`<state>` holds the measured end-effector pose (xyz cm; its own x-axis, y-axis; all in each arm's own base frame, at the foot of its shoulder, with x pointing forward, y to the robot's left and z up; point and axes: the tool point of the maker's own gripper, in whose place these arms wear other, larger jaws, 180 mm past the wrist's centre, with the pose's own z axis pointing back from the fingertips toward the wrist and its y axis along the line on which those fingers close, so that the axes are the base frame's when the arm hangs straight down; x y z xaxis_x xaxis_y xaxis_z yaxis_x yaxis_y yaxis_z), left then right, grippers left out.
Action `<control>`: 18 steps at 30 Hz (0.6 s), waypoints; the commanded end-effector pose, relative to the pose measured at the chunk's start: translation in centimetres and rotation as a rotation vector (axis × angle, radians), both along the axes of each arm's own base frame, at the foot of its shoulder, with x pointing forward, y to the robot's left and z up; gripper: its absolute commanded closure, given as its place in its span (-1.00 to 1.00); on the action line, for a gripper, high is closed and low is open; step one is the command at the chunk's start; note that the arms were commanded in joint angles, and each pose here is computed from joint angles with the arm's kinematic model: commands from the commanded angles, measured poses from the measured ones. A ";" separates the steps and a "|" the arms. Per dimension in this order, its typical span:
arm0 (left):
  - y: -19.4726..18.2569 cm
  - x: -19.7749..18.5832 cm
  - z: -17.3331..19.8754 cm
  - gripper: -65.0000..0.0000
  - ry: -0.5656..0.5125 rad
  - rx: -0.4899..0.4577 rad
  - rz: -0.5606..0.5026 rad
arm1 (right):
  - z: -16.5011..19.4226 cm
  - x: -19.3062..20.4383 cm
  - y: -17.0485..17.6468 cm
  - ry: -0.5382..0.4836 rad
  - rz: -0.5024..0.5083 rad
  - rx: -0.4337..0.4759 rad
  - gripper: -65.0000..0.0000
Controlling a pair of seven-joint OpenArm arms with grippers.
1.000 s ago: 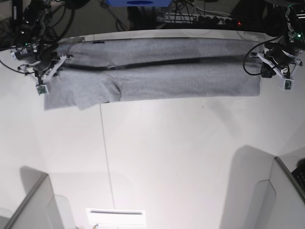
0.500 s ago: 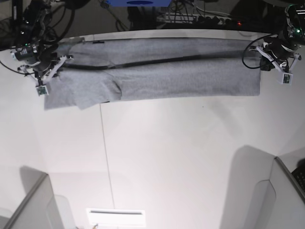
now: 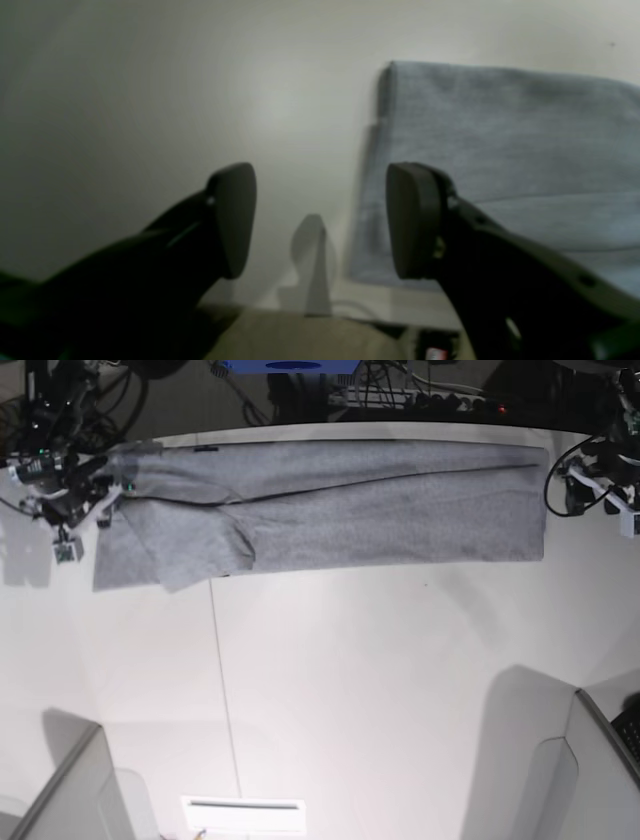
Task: Fold the T-shirt properly
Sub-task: 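Release the hem and regrip the folded edge with both grippers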
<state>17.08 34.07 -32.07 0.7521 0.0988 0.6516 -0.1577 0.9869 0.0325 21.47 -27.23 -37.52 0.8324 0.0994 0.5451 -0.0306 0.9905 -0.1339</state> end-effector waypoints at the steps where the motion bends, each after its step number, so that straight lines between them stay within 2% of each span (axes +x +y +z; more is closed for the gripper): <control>1: -0.3 1.2 1.0 -0.13 -0.051 0.005 -0.018 | 1.2 1.7 -0.2 -0.061 0.018 -0.015 0.32; 2: -0.8 1.7 0.9 0.02 -0.065 -0.013 -0.020 | 1.1 2.6 0.3 -0.075 0.034 -0.004 0.33; 3: -1.5 2.2 0.7 0.28 -0.076 -0.026 -0.026 | 0.9 3.4 0.6 -0.085 0.045 0.005 0.39; 4: -2.1 2.8 0.6 0.63 -0.089 -0.041 -0.032 | 0.8 4.3 0.6 -0.088 0.058 0.009 0.52; 5: -2.7 3.4 0.3 1.00 -0.097 -0.061 -0.037 | 0.4 5.2 0.6 -0.088 0.063 0.021 0.75; 6: -3.2 3.7 -0.1 1.00 -0.100 -0.081 -0.035 | -0.1 6.0 0.5 -0.086 0.063 0.036 1.00; 9: -4.2 4.7 -1.1 1.00 -0.098 -0.124 -0.041 | -1.0 8.1 -0.6 -0.094 0.022 0.075 1.00; 14: -4.4 4.7 -1.3 1.00 -0.093 -0.132 -0.046 | -2.4 10.0 -3.1 -0.070 -0.018 0.096 1.00; 18: -4.3 4.8 -1.3 1.00 -0.094 -0.129 -0.044 | -5.0 9.9 -4.7 -0.012 -0.066 0.138 1.00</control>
